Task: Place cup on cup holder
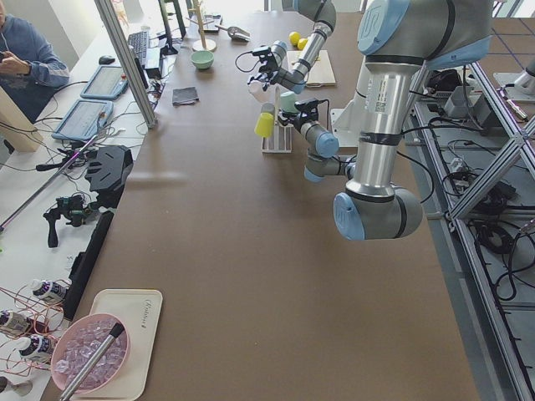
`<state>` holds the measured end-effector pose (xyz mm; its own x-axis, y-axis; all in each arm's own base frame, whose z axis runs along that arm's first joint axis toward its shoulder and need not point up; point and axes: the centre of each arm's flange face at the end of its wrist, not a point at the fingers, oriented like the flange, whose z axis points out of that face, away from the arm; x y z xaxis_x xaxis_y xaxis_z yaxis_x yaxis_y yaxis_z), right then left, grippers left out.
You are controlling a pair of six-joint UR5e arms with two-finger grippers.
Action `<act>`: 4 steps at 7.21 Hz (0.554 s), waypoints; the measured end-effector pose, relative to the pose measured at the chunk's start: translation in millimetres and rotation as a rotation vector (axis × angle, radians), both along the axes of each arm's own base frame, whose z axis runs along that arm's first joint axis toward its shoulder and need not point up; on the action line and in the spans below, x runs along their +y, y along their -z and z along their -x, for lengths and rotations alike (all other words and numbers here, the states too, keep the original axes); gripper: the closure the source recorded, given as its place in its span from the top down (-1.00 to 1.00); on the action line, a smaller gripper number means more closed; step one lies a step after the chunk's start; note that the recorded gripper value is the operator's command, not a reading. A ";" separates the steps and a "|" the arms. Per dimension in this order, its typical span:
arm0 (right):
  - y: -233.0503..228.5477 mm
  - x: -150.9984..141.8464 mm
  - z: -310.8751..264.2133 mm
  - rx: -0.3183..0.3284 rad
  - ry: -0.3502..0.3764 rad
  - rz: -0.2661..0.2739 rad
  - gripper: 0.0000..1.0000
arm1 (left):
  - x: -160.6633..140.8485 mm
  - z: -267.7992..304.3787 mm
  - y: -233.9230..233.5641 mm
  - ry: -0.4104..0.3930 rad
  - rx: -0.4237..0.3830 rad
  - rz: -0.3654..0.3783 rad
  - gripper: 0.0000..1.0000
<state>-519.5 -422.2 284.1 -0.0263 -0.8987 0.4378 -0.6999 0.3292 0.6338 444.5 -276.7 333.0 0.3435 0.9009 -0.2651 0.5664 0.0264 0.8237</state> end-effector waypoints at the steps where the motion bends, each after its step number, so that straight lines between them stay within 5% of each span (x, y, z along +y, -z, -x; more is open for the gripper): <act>1: -0.8 6.1 3.0 -0.007 0.010 -0.005 -1.00 | -0.2 -1.1 -0.9 0.011 -0.013 -0.016 0.66; 4: -7.7 11.4 4.4 -0.002 0.018 -0.006 -1.00 | -0.8 -3.5 -3.1 0.023 -0.030 -0.032 0.80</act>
